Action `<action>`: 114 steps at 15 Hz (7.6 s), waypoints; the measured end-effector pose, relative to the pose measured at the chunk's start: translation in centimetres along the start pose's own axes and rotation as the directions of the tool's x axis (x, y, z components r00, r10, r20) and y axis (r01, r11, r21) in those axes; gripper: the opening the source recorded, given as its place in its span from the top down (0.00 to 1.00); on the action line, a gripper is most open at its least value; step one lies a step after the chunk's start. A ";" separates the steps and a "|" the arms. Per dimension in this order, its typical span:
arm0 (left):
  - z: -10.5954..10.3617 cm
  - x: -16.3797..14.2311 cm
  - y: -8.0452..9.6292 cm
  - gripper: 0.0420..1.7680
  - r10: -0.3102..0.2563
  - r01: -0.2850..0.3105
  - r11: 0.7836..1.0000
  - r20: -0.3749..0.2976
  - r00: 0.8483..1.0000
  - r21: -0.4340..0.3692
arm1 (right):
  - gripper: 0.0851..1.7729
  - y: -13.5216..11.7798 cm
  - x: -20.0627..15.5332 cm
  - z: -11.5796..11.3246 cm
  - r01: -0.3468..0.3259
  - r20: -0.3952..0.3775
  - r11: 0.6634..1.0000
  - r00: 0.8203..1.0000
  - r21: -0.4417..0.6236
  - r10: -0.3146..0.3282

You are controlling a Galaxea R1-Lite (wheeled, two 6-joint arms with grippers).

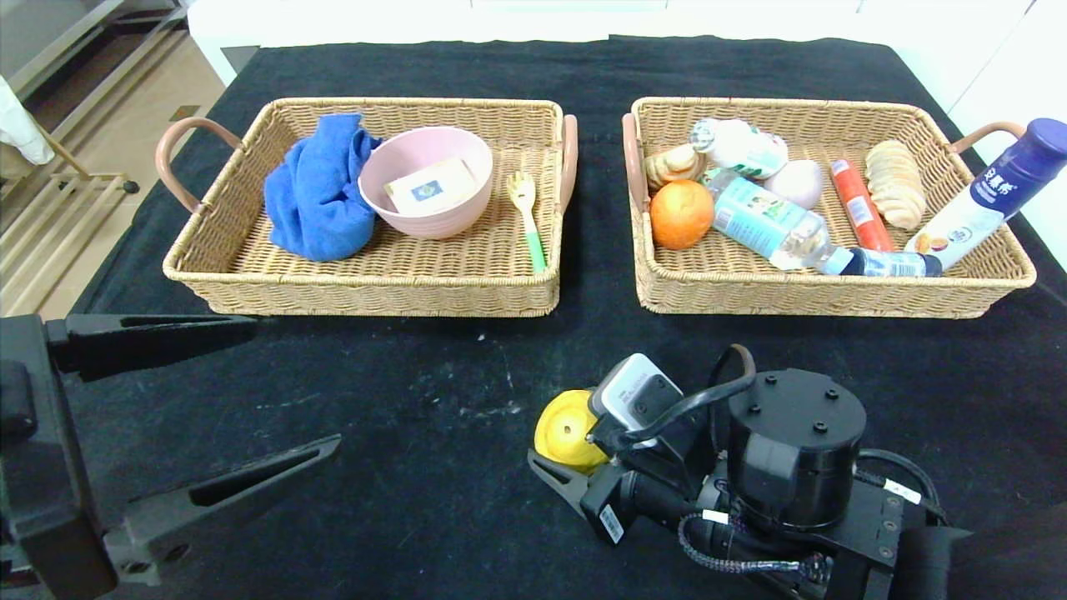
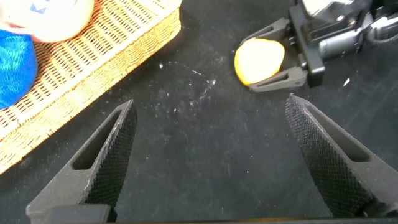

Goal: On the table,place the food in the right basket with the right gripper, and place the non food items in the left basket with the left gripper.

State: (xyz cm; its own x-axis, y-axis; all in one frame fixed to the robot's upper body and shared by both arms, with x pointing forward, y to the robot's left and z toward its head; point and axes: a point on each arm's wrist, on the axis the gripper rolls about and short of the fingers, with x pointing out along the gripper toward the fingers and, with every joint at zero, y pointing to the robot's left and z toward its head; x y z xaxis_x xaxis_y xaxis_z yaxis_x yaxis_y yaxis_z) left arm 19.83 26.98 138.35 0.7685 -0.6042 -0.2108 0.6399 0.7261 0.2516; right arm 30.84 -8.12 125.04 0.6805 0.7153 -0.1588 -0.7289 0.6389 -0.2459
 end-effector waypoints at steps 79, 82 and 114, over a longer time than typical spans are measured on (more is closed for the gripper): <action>-0.8 -4.2 0.8 0.03 0.189 -0.193 0.975 -0.042 0.981 -0.112 | 0.04 -15.0 -23.1 12.4 0.562 -0.059 0.825 0.827 0.063 -0.559; -1.3 -6.9 0.2 0.03 0.280 -0.281 0.952 -0.025 0.960 -0.118 | 0.04 -12.5 -27.0 11.2 0.625 -0.053 0.779 0.781 0.061 -0.622; -17.8 -10.9 -8.8 0.03 0.572 -0.543 0.819 0.184 0.800 -0.186 | 0.04 2.6 -34.3 -9.4 0.756 0.067 0.629 0.629 0.181 -0.775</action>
State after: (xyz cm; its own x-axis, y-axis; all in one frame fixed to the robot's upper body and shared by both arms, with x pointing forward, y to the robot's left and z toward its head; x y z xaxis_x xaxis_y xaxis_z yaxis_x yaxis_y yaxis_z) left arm 5.82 33.04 121.66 0.9804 -0.1286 0.1494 0.1070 0.9836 0.1449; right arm 6.28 -33.68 120.87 0.9876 -0.0265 0.1549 0.0427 0.9939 -0.1020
